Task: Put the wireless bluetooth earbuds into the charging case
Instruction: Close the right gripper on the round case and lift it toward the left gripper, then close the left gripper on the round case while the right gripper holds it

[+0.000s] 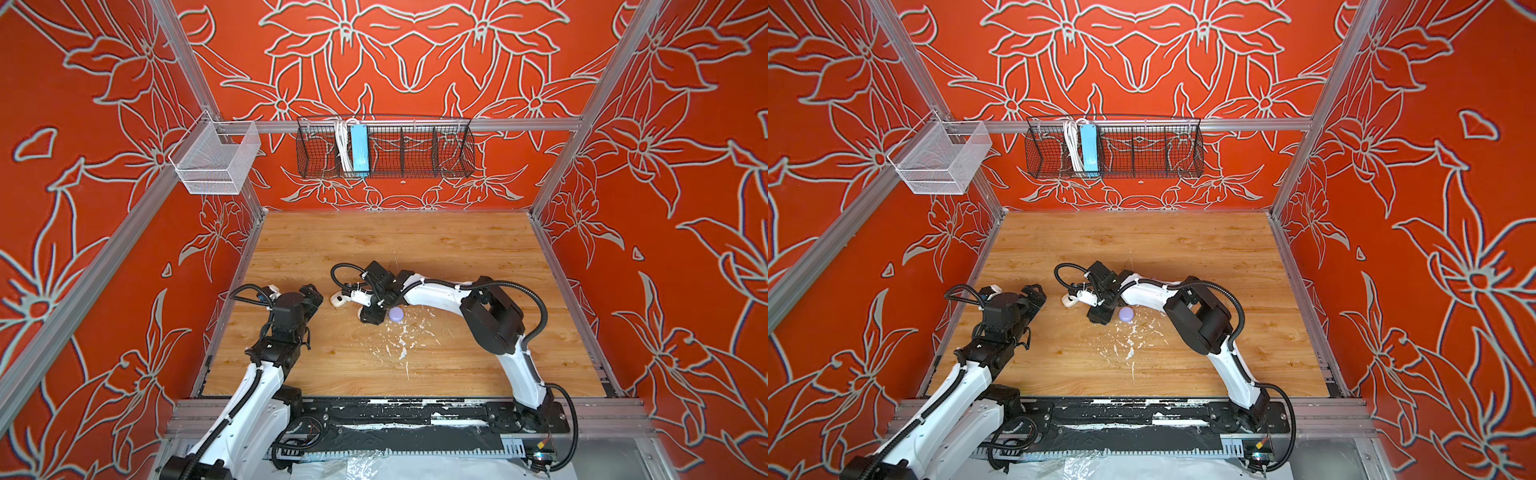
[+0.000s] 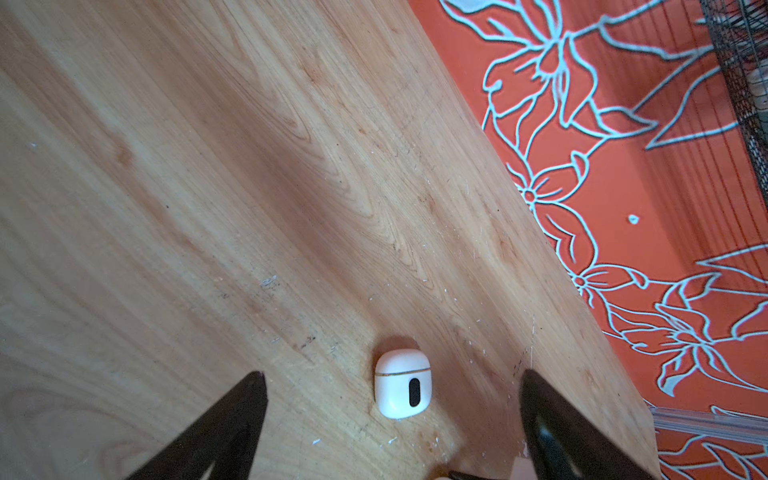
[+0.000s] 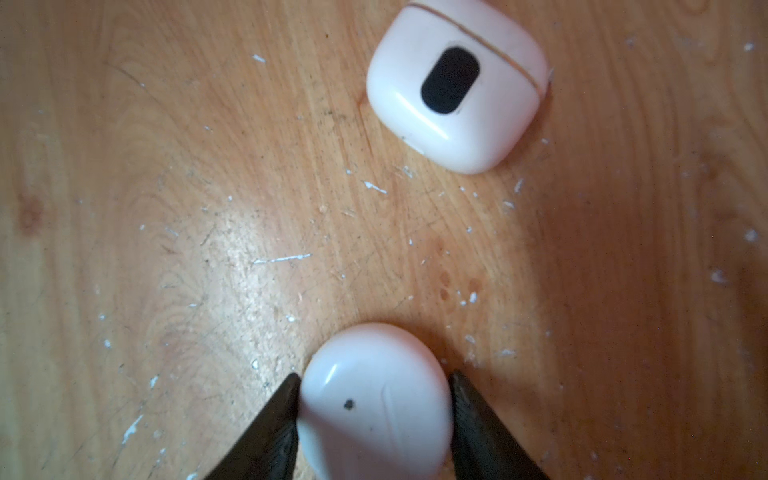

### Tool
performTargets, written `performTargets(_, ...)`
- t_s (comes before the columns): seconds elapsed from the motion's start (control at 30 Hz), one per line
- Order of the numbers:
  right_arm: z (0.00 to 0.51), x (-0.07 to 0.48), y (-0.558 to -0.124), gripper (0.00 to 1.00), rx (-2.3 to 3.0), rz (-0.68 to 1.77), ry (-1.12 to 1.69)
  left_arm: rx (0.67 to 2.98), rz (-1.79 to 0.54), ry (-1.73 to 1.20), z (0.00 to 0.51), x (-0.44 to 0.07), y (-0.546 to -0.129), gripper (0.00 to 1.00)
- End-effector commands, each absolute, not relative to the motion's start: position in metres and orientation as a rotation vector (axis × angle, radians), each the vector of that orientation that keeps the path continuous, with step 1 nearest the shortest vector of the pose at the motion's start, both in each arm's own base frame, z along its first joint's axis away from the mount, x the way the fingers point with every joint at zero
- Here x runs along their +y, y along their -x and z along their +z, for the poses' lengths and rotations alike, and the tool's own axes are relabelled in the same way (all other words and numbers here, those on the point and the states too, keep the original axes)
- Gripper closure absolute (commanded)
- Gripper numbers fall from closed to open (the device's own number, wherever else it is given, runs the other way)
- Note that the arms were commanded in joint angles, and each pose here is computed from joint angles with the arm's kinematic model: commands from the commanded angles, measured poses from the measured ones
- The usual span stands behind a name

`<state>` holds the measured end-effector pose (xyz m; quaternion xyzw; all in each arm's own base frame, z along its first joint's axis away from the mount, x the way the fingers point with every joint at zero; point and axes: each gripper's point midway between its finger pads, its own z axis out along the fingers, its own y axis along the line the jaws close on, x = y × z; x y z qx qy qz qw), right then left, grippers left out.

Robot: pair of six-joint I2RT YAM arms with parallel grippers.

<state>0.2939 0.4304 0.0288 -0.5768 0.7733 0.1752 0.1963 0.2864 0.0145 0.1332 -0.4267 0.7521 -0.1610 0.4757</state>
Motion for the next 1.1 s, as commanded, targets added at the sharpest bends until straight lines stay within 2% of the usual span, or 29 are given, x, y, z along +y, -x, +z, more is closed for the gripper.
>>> performTargets(0.0,0.015,0.42,-0.286,0.44,2.217,0.505,1.622,1.807,-0.397,1.039,0.144,0.017,-0.29,0.06)
performTargets(0.23,0.026,0.417,-0.292,0.59,2.178,0.484,1.537,1.819,-0.425,0.997,0.146,0.011,-0.293,0.06)
performTargets(0.5,0.105,0.404,-0.302,0.62,1.996,0.478,1.289,1.849,-0.634,0.672,0.173,-0.034,-0.31,0.07)
performTargets(0.73,0.203,0.369,-0.281,0.62,1.71,0.494,1.11,1.754,-0.963,0.181,0.23,-0.108,-0.308,0.28)
performTargets(0.93,0.245,0.331,-0.261,0.63,1.496,0.374,1.004,1.651,-1.1,-0.194,0.265,-0.167,-0.275,0.31)
performTargets(1.07,0.26,0.329,-0.245,0.67,1.426,0.353,1.03,1.595,-1.166,-0.379,0.281,-0.197,-0.251,0.4)
